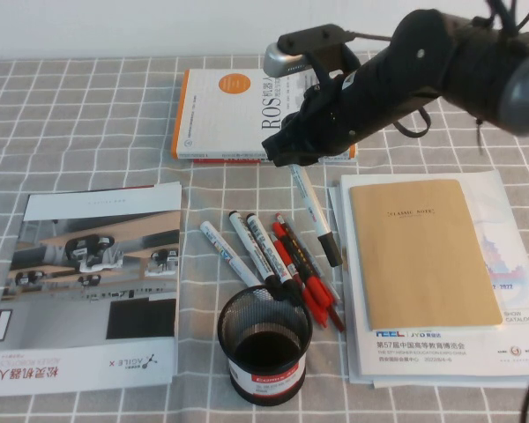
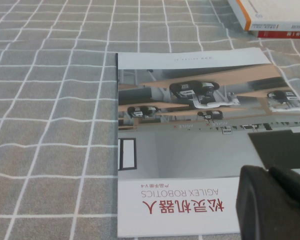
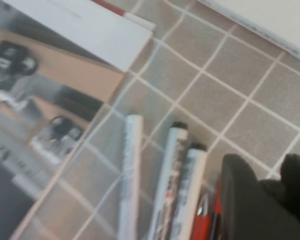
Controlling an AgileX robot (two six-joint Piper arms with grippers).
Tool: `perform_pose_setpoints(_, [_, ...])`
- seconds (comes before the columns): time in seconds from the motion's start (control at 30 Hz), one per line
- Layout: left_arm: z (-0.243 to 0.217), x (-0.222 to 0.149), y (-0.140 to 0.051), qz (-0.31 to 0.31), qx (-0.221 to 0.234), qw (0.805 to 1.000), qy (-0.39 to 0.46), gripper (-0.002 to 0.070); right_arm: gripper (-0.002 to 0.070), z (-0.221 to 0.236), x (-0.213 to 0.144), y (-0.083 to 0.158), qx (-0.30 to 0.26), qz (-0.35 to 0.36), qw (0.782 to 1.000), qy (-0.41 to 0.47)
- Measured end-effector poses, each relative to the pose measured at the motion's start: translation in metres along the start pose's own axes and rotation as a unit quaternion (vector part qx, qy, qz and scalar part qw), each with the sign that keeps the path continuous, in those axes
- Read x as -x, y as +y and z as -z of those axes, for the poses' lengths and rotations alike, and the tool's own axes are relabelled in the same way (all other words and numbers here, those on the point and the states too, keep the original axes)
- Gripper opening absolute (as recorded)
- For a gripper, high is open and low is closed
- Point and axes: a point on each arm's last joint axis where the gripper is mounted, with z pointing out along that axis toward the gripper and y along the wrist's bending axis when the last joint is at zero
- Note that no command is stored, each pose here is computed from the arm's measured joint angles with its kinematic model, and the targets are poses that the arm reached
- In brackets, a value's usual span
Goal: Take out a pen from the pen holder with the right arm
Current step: 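Take a marker out of the pen holder and lay it on the table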
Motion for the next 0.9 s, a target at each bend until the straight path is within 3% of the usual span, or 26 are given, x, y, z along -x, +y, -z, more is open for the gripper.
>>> perform_pose_setpoints(0.3, [0.0,0.0,0.0,0.0,0.0,1.0,0.0,-0.0003,0.011,-0.046,-0.003,-0.032,-0.011,-0.022,0.999,0.025])
perform_pose_setpoints(0.9, [0.0,0.0,0.0,0.0,0.0,1.0,0.0,-0.0003,0.011,-0.088,-0.02,-0.051,-0.006,-0.06,0.997,0.048])
